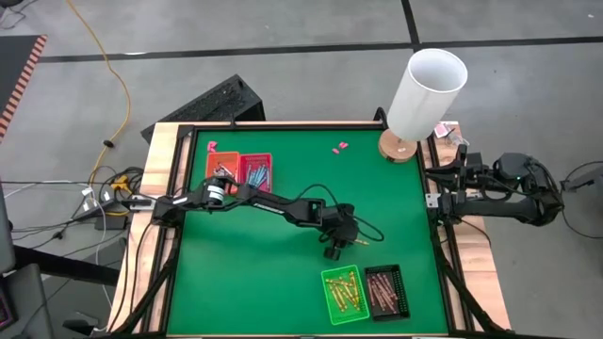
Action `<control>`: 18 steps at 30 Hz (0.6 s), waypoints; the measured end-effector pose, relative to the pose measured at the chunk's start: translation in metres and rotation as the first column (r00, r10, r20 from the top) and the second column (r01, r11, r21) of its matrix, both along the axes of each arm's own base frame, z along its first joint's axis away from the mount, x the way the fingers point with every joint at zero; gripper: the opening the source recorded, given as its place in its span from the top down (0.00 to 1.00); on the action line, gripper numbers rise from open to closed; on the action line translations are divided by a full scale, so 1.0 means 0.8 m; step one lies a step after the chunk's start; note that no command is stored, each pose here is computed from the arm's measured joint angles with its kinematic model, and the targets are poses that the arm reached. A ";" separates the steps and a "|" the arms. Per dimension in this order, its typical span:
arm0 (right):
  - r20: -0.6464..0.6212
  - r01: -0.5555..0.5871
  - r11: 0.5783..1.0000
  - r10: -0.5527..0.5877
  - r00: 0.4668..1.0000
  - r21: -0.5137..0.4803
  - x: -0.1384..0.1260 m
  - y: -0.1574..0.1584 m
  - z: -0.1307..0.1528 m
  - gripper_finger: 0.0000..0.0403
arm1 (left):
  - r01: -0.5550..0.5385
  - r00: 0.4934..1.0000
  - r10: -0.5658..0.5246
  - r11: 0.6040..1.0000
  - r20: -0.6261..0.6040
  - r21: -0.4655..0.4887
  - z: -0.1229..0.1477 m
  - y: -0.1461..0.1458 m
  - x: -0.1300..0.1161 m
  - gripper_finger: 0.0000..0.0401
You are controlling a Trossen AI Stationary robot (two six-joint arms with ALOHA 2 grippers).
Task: Sort crayons
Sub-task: Put the yellow crayon into the green bin
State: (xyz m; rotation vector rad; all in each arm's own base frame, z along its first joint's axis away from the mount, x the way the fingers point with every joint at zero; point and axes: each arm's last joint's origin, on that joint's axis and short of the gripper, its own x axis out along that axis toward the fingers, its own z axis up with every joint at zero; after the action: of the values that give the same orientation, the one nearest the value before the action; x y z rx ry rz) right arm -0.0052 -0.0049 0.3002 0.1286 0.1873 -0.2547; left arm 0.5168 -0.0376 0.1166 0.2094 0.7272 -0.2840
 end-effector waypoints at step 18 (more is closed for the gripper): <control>0.000 0.000 1.000 0.000 1.000 0.000 0.000 0.000 0.000 0.83 | -0.137 0.990 0.137 0.990 -0.027 0.018 0.000 0.002 -0.001 0.98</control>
State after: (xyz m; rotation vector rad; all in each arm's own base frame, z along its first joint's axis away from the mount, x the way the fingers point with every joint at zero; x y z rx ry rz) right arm -0.0052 -0.0049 0.3002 0.1288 0.1869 -0.2547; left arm 0.5157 -0.0361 0.1169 0.1706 0.7683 -0.1505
